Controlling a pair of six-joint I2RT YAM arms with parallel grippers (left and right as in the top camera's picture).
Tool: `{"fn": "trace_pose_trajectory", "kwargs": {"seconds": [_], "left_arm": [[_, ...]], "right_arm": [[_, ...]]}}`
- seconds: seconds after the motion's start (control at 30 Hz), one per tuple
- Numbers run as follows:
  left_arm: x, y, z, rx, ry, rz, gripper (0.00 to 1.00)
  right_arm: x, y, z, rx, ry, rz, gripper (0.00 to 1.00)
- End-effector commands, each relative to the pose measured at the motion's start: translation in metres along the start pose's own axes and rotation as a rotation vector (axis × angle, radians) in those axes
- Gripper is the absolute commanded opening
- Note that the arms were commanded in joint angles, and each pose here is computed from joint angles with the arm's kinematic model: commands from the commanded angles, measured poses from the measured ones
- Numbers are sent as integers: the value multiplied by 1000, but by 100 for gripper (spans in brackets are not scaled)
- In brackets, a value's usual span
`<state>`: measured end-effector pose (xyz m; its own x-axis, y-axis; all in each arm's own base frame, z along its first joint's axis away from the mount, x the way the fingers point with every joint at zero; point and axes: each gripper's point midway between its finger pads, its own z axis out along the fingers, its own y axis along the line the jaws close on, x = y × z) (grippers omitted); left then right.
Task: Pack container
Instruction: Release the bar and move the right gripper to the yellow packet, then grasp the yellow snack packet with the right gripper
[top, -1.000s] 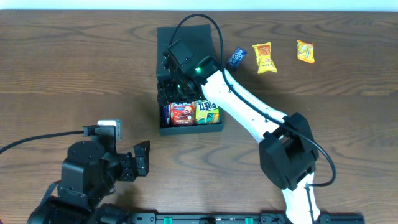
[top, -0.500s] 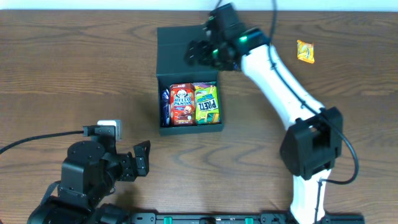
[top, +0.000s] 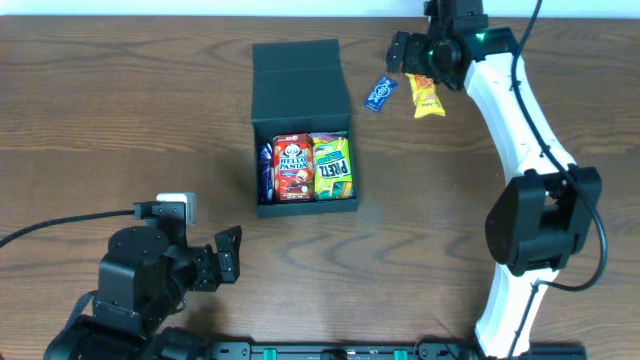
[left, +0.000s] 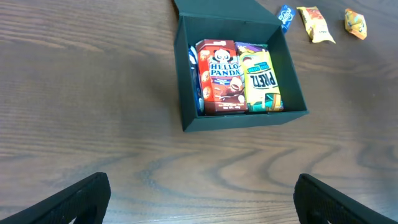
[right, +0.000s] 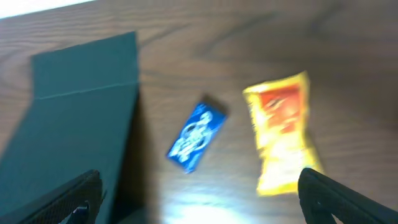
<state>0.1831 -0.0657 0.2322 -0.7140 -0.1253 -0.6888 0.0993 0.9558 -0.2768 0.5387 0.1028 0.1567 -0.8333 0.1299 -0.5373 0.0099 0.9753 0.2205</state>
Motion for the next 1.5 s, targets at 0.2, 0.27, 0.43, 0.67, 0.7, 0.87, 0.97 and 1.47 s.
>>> {"fn": "trace_pose_trajectory", "kwargs": {"seconds": [0.2, 0.27, 0.43, 0.67, 0.7, 0.87, 0.97, 1.47], "left_arm": [[-1, 0, -1, 1, -4, 7, 95], [-1, 0, -1, 1, -4, 7, 95], [-1, 0, -1, 1, -4, 7, 95], [-1, 0, -1, 1, -5, 7, 95], [-1, 0, -1, 1, -5, 7, 95], [-1, 0, -1, 1, -5, 7, 95], [-1, 0, -1, 1, -4, 7, 95], [-1, 0, -1, 1, -5, 7, 95]], "right_arm": [[-21, -31, 19, 157, -84, -134, 99], [-19, -39, 31, 177, -77, -128, 99], [1, -62, 69, 203, -7, -111, 98], [28, -80, 100, 224, 79, -98, 88], [30, -81, 102, 221, 85, -97, 87], [35, -81, 107, 213, 99, -95, 85], [42, -80, 113, 193, 122, -91, 85], [66, -85, 133, 185, 191, -85, 72]]}}
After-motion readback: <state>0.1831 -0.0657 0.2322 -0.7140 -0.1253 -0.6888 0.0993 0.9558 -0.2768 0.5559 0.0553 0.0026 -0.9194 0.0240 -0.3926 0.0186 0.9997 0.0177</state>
